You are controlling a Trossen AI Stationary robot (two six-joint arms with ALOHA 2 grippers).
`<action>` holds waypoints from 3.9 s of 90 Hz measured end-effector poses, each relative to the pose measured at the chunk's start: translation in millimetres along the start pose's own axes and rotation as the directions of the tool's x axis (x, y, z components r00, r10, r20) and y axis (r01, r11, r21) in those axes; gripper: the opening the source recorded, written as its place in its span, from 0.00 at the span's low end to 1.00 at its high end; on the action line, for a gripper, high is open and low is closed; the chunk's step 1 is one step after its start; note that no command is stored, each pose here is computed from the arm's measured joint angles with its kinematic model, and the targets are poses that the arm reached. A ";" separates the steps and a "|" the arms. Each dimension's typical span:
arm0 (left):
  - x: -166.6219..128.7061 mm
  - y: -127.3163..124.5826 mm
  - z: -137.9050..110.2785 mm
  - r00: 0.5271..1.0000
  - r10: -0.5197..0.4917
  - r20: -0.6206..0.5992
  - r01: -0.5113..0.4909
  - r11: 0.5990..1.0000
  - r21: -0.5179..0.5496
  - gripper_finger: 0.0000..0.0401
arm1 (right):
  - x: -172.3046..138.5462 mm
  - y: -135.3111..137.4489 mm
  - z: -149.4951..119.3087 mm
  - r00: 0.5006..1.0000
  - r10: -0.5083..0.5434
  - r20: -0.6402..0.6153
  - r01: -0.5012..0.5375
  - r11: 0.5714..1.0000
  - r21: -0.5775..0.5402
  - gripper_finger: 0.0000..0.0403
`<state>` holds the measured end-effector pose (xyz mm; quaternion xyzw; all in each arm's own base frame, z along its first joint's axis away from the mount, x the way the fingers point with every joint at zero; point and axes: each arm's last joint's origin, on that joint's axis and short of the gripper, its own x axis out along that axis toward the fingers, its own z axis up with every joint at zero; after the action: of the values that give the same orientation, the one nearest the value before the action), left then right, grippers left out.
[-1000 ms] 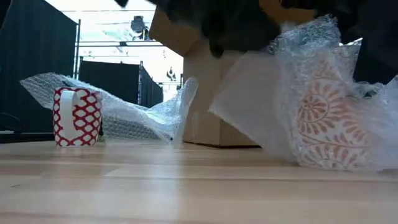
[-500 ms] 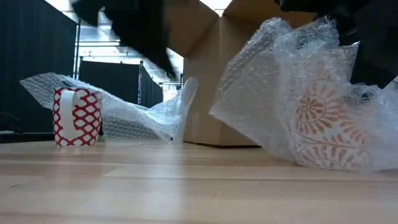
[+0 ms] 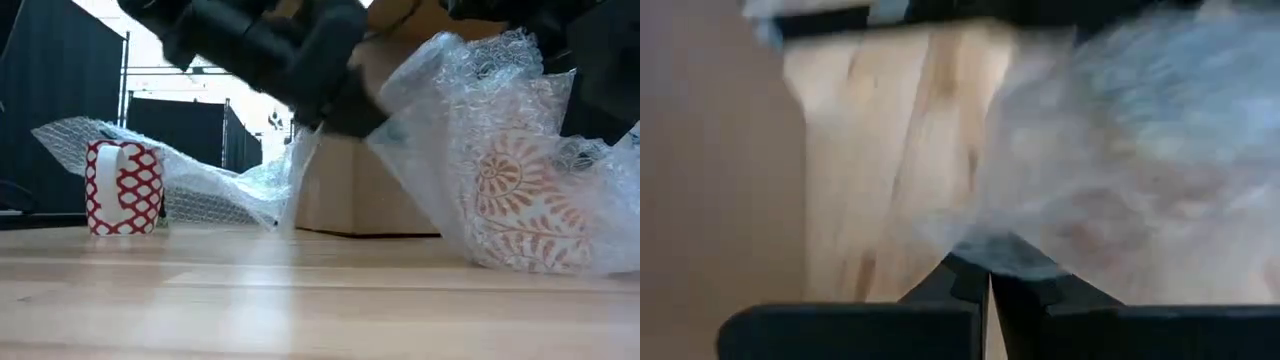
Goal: Wrap mug
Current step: Wrap the yellow mug with the bubble wrap
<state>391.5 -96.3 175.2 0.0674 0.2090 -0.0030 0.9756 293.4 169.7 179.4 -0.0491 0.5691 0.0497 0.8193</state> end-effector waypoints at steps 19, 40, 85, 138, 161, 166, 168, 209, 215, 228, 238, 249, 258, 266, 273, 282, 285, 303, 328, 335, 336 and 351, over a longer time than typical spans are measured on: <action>2.1 -29.1 31.0 0.986 -0.139 0.089 0.133 0.989 0.067 0.00 | 0.0 0.0 0.1 1.000 -0.001 0.000 0.001 1.000 -0.005 0.48; 32.2 -43.4 24.6 0.986 -0.154 0.058 0.149 0.985 0.083 0.00 | -0.1 1.2 -1.2 1.000 0.004 -0.007 -0.004 1.000 -0.028 0.48; 41.6 -45.0 5.7 0.985 -0.168 -0.043 0.170 0.983 0.070 0.00 | -74.1 -6.2 0.0 0.996 0.041 0.080 -0.044 0.999 0.028 0.48; 43.6 -42.0 2.5 0.991 -0.125 -0.051 0.128 0.989 0.069 0.00 | -114.7 -9.5 -7.5 0.992 0.064 0.107 -0.072 0.995 0.074 0.48; 43.6 -41.3 3.4 0.992 -0.120 -0.045 0.123 0.990 0.065 0.00 | -128.4 -8.0 -58.5 0.998 -0.068 0.018 0.063 0.979 0.194 0.48; 43.5 -41.0 3.8 0.992 -0.120 -0.043 0.122 0.990 0.064 0.00 | -108.8 -4.9 -69.1 0.995 -0.097 0.018 0.091 0.976 0.200 0.48; 43.5 -40.9 3.9 0.992 -0.119 -0.042 0.122 0.990 0.064 0.00 | -100.4 -3.9 -73.1 0.995 -0.098 0.022 0.091 0.976 0.199 0.48; 47.6 -24.4 35.4 0.985 -0.087 -0.151 0.099 0.993 0.071 0.00 | -21.6 -28.3 -87.7 0.949 -0.104 0.297 0.049 0.981 0.186 0.48; 48.1 -16.4 44.3 0.980 -0.078 -0.182 0.092 0.993 0.069 0.00 | -20.9 -30.7 -85.7 0.946 -0.113 0.305 0.061 0.983 0.174 0.48; 44.0 -6.1 68.2 0.952 -0.145 -0.270 0.158 0.987 0.027 0.00 | -18.7 -31.3 -76.4 0.924 -0.099 0.369 0.051 0.989 0.138 0.48; 54.0 -6.5 62.1 0.905 -0.217 -0.365 0.232 0.973 -0.003 0.00 | -13.5 -31.2 -71.8 0.916 -0.098 0.389 0.056 0.991 0.118 0.48; 72.7 -16.3 44.6 0.846 -0.276 -0.457 0.293 0.956 -0.035 0.00 | -5.3 -29.8 -69.0 0.916 -0.098 0.388 0.058 0.992 0.115 0.48; 80.0 -23.2 33.6 0.806 -0.265 -0.529 0.296 0.955 -0.028 0.00 | -1.9 -29.2 -67.6 0.916 -0.095 0.391 0.051 0.991 0.121 0.48; 80.0 -22.2 32.0 0.798 -0.262 -0.543 0.293 0.956 -0.031 0.00 | -0.9 -28.9 -66.9 0.913 -0.097 0.396 0.050 0.991 0.126 0.48; 85.0 -17.5 27.9 0.796 -0.271 -0.541 0.293 0.955 -0.048 0.00 | -0.4 -29.0 -67.0 0.914 -0.099 0.394 0.052 0.991 0.127 0.48; 87.4 -13.5 26.5 0.790 -0.296 -0.537 0.310 0.948 -0.068 0.00 | -0.6 -29.2 -67.5 0.916 -0.098 0.390 0.057 0.992 0.117 0.48; 87.7 -12.6 26.4 0.789 -0.299 -0.536 0.310 0.948 -0.071 0.00 | -2.1 -29.7 -68.2 0.919 -0.094 0.384 0.054 0.992 0.113 0.48; 86.2 -11.4 33.6 0.803 -0.301 -0.515 0.307 0.949 -0.077 0.00 | -45.3 -29.7 -74.7 0.961 -0.020 0.276 -0.009 0.995 0.102 0.48; 86.8 -11.3 38.5 0.812 -0.302 -0.500 0.308 0.949 -0.072 0.00 | -93.5 -14.8 -93.0 0.949 0.077 0.305 -0.125 0.982 0.142 0.48; 86.8 -11.4 38.6 0.812 -0.303 -0.499 0.316 0.947 -0.061 0.00 | -95.1 -3.0 -92.9 0.930 0.091 0.357 -0.137 0.985 0.105 0.48; 86.9 -11.4 38.6 0.812 -0.303 -0.499 0.317 0.947 -0.060 0.00 | -94.8 -1.3 -92.5 0.926 0.085 0.368 -0.130 0.987 0.098 0.48; 86.8 -12.1 39.1 0.810 -0.313 -0.495 0.335 0.941 -0.046 0.00 | -79.6 18.1 -78.2 0.854 -0.036 0.519 0.105 0.989 -0.104 0.48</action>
<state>486.3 -111.5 173.6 0.0505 0.4604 -0.1564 0.8724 190.8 174.9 226.5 -0.1077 0.3226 0.0675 0.9380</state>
